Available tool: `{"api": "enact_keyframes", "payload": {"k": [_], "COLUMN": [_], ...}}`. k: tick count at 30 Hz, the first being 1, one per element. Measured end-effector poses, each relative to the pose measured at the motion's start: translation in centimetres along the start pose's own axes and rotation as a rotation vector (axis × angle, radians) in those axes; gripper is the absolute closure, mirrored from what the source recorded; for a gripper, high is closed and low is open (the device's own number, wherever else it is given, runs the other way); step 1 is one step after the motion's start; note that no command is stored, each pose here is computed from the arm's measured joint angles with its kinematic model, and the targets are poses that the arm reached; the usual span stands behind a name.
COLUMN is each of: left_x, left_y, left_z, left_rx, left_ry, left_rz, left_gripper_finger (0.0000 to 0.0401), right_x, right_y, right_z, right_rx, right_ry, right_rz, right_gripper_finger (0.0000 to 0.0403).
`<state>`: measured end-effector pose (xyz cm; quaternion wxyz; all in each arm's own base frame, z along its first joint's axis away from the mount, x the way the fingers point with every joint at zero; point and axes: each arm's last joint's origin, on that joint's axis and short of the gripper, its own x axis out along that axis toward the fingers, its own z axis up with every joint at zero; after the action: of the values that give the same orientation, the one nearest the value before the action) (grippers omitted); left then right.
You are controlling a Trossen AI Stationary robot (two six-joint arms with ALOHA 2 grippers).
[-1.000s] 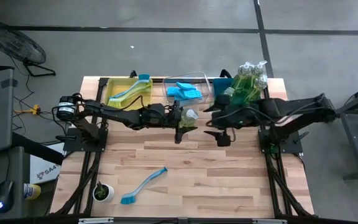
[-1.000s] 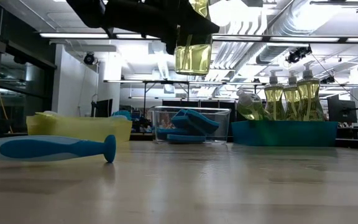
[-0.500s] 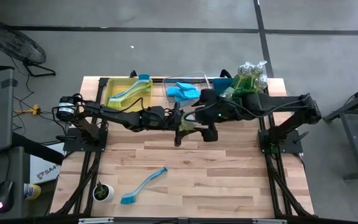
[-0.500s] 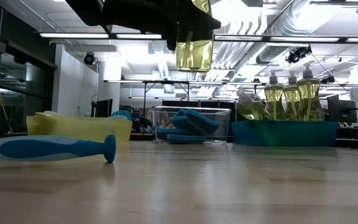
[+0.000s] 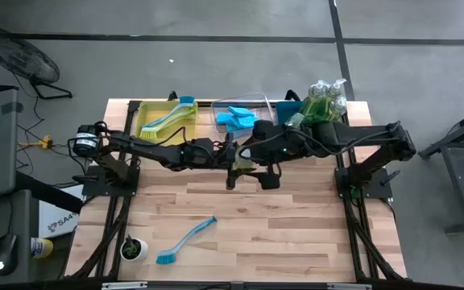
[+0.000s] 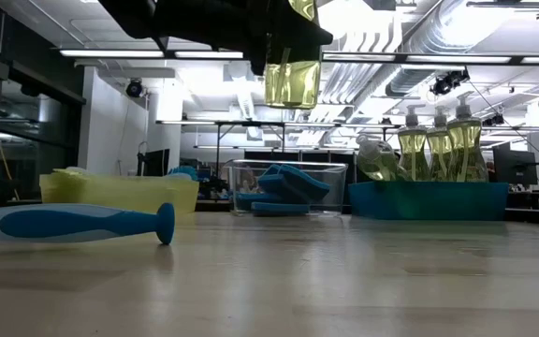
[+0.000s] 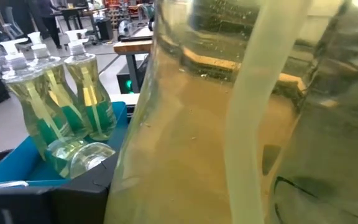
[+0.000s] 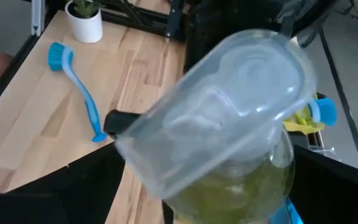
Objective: Pick & Place Kitchen Sink Supplies
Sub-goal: Put the dish soap into the blue bin
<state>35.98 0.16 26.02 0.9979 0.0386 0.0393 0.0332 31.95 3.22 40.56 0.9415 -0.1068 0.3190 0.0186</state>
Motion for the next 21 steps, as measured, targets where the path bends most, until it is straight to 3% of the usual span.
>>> {"api": "enact_keyframes", "payload": {"k": [15, 21], "left_x": [0.0, 0.0], "left_y": [0.0, 0.0], "left_z": [-0.1, -0.1], "left_rx": [0.001, 0.004], "left_ry": [0.002, 0.003], "left_rz": [-0.011, -0.014], "left_gripper_finger": [0.016, 0.016], "right_x": [1.9, 1.9], "right_y": [0.1, 0.1], "right_z": [0.0, 0.0], "right_rx": [0.004, 0.011], "right_ry": [0.02, 0.024], "right_rz": [-0.038, -0.062], "right_gripper_finger": [0.0136, 0.0136]}}
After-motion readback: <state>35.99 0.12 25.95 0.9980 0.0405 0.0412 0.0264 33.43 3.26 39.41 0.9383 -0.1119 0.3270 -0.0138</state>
